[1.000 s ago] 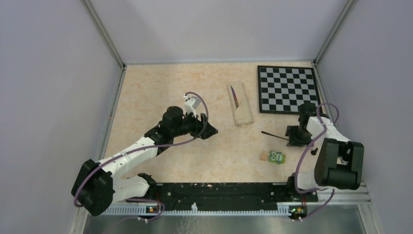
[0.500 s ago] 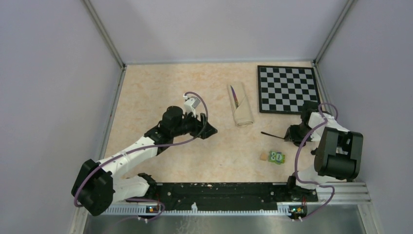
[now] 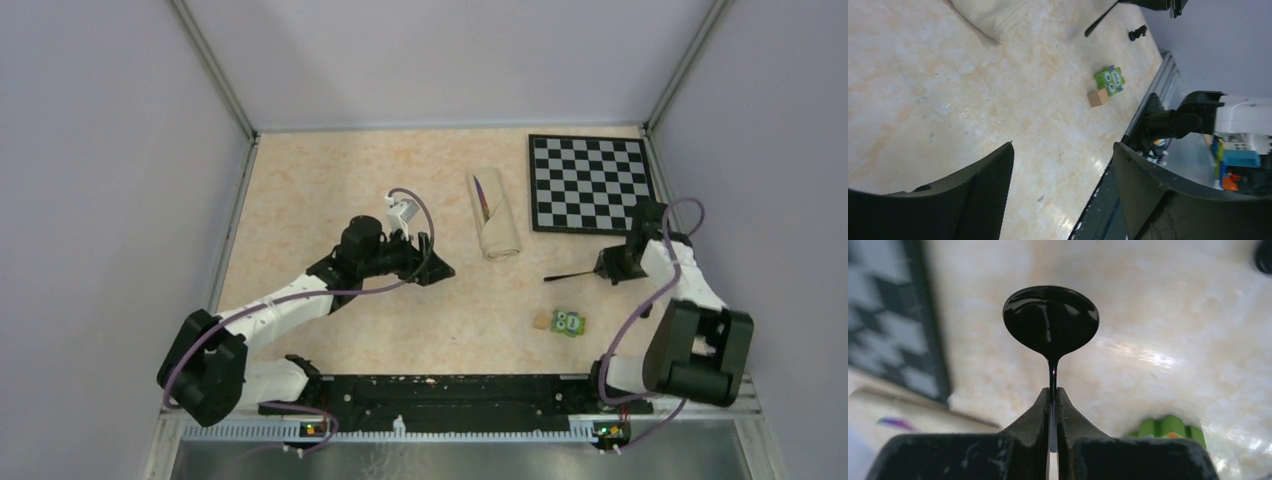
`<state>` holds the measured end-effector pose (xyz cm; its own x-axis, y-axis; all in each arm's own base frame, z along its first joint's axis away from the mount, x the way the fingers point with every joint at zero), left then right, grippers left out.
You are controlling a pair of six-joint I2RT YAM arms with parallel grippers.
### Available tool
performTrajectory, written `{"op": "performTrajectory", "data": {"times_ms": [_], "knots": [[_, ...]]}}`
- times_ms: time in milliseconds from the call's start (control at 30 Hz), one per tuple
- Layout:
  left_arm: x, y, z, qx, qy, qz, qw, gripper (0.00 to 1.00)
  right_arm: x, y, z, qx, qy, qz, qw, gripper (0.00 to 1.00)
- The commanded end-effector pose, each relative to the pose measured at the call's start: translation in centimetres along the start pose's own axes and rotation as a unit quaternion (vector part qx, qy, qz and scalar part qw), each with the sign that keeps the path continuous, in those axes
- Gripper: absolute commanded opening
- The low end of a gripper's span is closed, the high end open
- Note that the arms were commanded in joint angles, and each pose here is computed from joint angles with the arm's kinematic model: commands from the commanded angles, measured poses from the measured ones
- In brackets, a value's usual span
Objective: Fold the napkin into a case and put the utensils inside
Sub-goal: Pick up the spoon from the corner of the board, then insert the spoon into the folded napkin.
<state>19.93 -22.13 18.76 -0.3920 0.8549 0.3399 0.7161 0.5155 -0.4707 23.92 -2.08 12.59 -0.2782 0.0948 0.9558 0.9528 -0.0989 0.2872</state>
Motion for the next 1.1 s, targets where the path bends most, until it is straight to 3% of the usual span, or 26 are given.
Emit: {"op": "performTrajectory", "data": {"times_ms": [0, 100, 167, 333, 400, 600, 867, 1067], "knots": [[-1.4, -0.9, -0.1, 0.048, -0.012, 0.091, 0.995, 0.77, 6.2, 3.9, -1.6, 0.116, -0.079, -0.238, 0.961, 0.00], [-2.6, -0.9, 1.0, 0.097, -0.003, 0.134, 0.986, 0.75, 9.9, 5.9, -1.1, 0.193, -0.092, -0.389, 0.896, 0.00], [-3.5, -1.0, 1.5, 0.117, 0.005, 0.150, 0.982, 0.74, 12.0, 7.6, -0.5, 0.241, -0.104, -0.438, 0.860, 0.00], [-6.8, -0.8, 2.6, 0.151, 0.034, 0.157, 0.975, 0.70, 14.6, 14.6, 5.6, 0.410, -0.123, -0.478, 0.767, 0.00], [-8.1, -0.6, 2.8, 0.158, 0.041, 0.151, 0.975, 0.67, 14.1, 17.7, 8.6, 0.473, -0.108, -0.463, 0.742, 0.00], [-11.3, 0.0, 3.2, 0.136, 0.043, 0.077, 0.987, 0.64, 9.4, 24.5, 15.5, 0.584, -0.077, -0.389, 0.708, 0.00], [-13.9, 0.6, 4.3, 0.105, 0.021, 0.033, 0.994, 0.63, 6.3, 27.2, 22.3, 0.660, -0.060, -0.361, 0.656, 0.00], [-15.4, 1.0, 4.6, 0.088, 0.019, 0.032, 0.995, 0.63, 3.7, 27.5, 23.7, 0.686, -0.055, -0.312, 0.655, 0.00]]}}
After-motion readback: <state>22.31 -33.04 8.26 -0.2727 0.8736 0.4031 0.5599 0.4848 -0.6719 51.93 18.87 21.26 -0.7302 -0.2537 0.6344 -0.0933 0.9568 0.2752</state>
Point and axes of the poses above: each gripper's point midway between its finger pads, its own x axis back along the fingers, its own y axis along the line the jaws close on, z = x × y, the point moved 8 cm from there along x, back along the fingers, and after that the axes turned 13 degrees about -x, right-handed, at the moved point
